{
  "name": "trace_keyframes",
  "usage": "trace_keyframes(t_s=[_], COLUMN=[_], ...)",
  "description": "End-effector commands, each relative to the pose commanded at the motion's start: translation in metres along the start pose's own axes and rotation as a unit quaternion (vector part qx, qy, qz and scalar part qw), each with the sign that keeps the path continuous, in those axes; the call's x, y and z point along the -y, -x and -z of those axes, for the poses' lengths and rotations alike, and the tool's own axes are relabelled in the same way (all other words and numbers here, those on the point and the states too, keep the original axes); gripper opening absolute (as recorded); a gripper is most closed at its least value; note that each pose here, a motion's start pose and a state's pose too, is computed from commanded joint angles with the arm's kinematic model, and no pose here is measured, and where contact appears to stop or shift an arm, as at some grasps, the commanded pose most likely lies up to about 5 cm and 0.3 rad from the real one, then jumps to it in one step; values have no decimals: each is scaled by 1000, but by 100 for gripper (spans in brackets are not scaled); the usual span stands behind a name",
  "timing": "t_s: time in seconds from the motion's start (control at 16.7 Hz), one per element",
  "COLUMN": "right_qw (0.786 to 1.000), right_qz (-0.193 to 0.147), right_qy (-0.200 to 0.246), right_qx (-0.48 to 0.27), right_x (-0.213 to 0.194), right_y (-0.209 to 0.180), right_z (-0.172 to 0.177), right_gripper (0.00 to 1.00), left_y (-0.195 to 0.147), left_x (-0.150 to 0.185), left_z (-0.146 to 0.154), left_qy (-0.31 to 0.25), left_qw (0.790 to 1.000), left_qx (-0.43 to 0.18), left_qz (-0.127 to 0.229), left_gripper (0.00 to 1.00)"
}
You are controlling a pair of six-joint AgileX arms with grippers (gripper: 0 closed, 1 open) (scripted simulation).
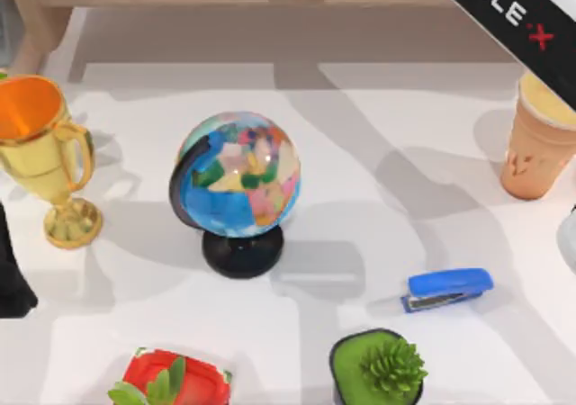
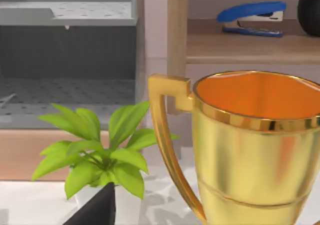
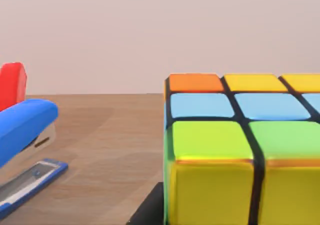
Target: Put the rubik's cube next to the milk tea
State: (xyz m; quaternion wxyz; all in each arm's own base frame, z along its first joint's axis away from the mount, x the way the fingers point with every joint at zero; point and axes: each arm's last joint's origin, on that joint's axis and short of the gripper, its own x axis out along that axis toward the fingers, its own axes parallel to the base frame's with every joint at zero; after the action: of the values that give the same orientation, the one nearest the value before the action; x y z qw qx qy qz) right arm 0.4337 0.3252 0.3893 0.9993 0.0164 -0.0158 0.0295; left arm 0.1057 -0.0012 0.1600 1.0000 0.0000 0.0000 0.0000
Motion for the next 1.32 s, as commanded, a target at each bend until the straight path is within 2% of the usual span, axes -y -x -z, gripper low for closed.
trace_keyframes(t_s=[0.18, 0.48, 0.6, 0.78, 0.96, 1.08, 1.2, 1.32], right_qw=[999, 999, 1000, 997, 981, 961, 930, 888], right_qz=[32, 30, 10, -67, -150, -178, -173, -141], right_qy=[15, 13, -5, -38, -52, -47, -35, -24], right_qx=[-15, -14, -6, -26, -113, -208, -322, -437], right_x=[25, 24, 24, 8, -14, -19, -13, 6], right_y=[-14, -13, -2, 30, 57, 59, 51, 39], right_z=[1, 0, -18, -42, -35, -7, 35, 82], right_gripper=[0, 0, 0, 0, 0, 0, 0, 0], left_y=[0, 0, 0, 0, 0, 0, 0, 0], left_x=[0, 0, 0, 0, 0, 0, 0, 0], left_z=[0, 0, 0, 0, 0, 0, 0, 0], left_qy=[0, 0, 0, 0, 0, 0, 0, 0], left_qw=[1000, 1000, 1000, 1000, 1000, 1000, 1000, 1000], left_qx=[0, 0, 0, 0, 0, 0, 0, 0], left_qz=[0, 0, 0, 0, 0, 0, 0, 0], left_gripper=[100, 100, 100, 100, 100, 100, 100, 100])
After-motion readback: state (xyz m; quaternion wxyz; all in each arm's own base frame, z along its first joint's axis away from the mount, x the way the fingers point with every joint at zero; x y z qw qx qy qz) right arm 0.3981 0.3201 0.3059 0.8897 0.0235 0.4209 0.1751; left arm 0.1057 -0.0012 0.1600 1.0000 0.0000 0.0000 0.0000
